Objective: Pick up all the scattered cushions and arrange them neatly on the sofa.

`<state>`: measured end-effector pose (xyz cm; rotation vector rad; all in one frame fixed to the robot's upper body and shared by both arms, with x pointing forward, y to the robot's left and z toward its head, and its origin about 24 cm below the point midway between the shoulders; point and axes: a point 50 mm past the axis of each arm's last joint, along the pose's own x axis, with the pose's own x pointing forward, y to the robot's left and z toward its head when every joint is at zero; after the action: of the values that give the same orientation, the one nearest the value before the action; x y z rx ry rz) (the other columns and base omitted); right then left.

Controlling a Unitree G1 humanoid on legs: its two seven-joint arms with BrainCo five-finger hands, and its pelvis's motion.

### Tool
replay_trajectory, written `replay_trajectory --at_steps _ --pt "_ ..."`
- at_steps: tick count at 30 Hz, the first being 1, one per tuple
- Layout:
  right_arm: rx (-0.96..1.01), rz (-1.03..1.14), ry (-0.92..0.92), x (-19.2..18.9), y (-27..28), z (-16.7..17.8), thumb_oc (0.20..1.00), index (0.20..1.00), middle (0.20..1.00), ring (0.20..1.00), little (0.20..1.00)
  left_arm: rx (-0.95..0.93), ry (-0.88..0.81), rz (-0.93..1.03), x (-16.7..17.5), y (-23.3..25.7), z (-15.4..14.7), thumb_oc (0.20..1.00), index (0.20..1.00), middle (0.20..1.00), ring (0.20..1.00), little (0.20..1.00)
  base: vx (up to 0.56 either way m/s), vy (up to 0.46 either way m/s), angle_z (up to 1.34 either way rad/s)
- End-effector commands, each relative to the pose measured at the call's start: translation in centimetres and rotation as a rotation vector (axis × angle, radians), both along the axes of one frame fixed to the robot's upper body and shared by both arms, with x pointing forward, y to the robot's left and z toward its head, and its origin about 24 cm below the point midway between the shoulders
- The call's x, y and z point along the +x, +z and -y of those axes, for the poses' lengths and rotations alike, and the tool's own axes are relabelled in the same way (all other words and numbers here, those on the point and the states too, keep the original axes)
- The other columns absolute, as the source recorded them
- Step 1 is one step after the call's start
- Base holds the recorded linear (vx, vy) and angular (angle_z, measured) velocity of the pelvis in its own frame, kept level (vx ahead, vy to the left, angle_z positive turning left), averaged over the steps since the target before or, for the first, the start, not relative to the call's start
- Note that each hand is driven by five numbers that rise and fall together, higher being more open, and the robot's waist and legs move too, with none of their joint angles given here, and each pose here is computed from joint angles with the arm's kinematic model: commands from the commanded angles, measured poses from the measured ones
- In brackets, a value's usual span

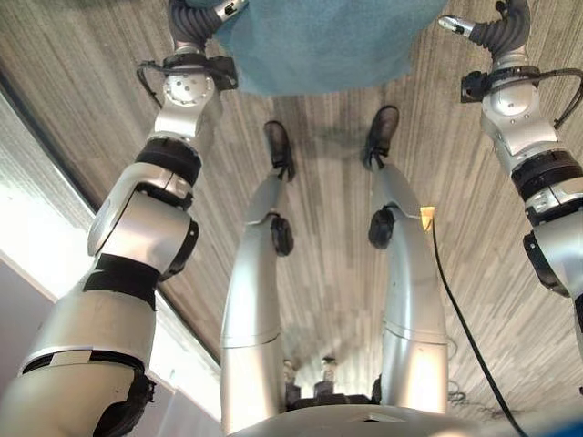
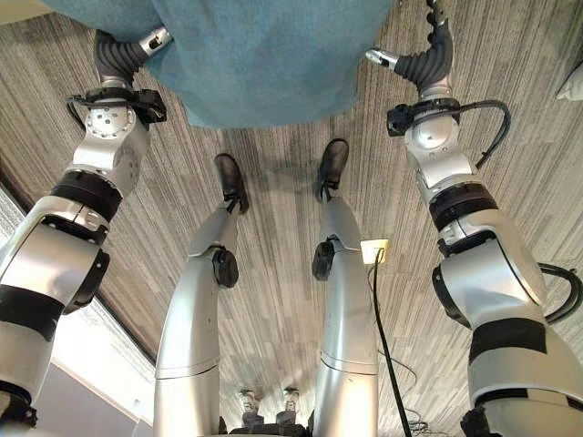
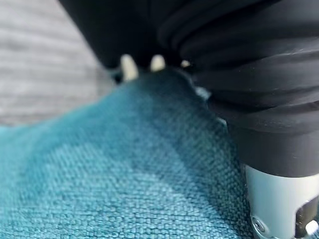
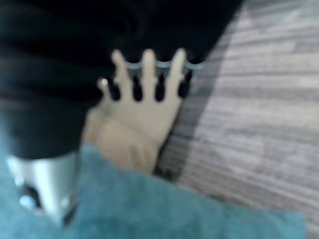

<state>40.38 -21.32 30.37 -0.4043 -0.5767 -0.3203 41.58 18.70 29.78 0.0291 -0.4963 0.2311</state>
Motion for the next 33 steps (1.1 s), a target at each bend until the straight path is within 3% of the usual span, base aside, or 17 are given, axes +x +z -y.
replay_trajectory --at_steps 1,11,15,17,18,19,27,30,31,33 --pt "-0.016 0.015 0.063 -0.1 0.6 -0.4 1.000 1.000 1.000 1.000 1.000 0.019 -0.104 0.059 -0.2 0.3 3.0 1.000 1.000 1.000 1.000 1.000 0.01 -0.039 0.01" --pt "0.104 0.054 0.272 0.0 2.5 -3.5 1.000 1.000 1.000 1.000 1.000 0.045 -0.142 0.065 -0.1 0.7 4.7 1.000 1.000 1.000 1.000 1.000 0.00 -0.016 0.00" --pt "0.132 0.039 0.371 0.3 2.7 -6.8 1.000 1.000 1.000 1.000 1.000 0.038 -0.181 0.077 -0.2 1.3 6.2 1.000 1.000 1.000 1.000 1.000 0.00 -0.008 0.01" --pt "0.137 0.026 0.477 0.2 2.6 -10.1 1.000 1.000 1.000 1.000 1.000 0.008 -0.213 0.087 -0.3 1.7 7.1 1.000 1.000 1.000 1.000 1.000 0.00 0.000 0.00" --pt "0.118 0.028 0.519 -0.1 2.7 -11.3 0.413 0.413 0.413 0.413 0.413 -0.008 -0.227 0.093 -0.4 1.6 7.4 0.749 0.749 0.749 0.749 0.749 0.00 0.000 0.00" --pt "0.092 0.038 0.594 -0.7 2.6 -13.3 0.200 0.200 0.200 0.200 0.200 -0.038 -0.273 0.116 -0.7 1.6 8.2 0.200 0.200 0.200 0.200 0.200 0.00 0.000 0.00" --pt "0.069 0.064 0.728 -2.3 0.9 -15.5 0.200 0.200 0.200 0.200 0.200 -0.085 -0.354 0.154 -1.7 0.0 8.4 0.200 0.200 0.200 0.200 0.200 0.00 0.000 0.00" --pt "0.012 0.089 0.692 -2.8 0.0 -14.4 0.200 0.200 0.200 0.200 0.200 -0.113 -0.388 0.170 -2.4 -1.4 8.4 0.200 0.200 0.200 0.200 0.200 -0.01 -0.023 0.00" --pt "-0.010 0.149 0.644 -3.9 -0.8 -11.8 0.200 0.200 0.200 0.200 0.200 -0.147 -0.441 0.190 -3.7 -3.2 8.4 0.200 0.200 0.200 0.200 0.200 -0.05 -0.071 0.02" --pt "0.011 0.172 0.621 -4.7 -1.8 -10.2 0.200 0.200 0.200 0.200 0.200 -0.142 -0.451 0.184 -4.4 -4.5 8.2 0.200 0.200 0.200 0.200 0.200 -0.03 -0.060 0.04"
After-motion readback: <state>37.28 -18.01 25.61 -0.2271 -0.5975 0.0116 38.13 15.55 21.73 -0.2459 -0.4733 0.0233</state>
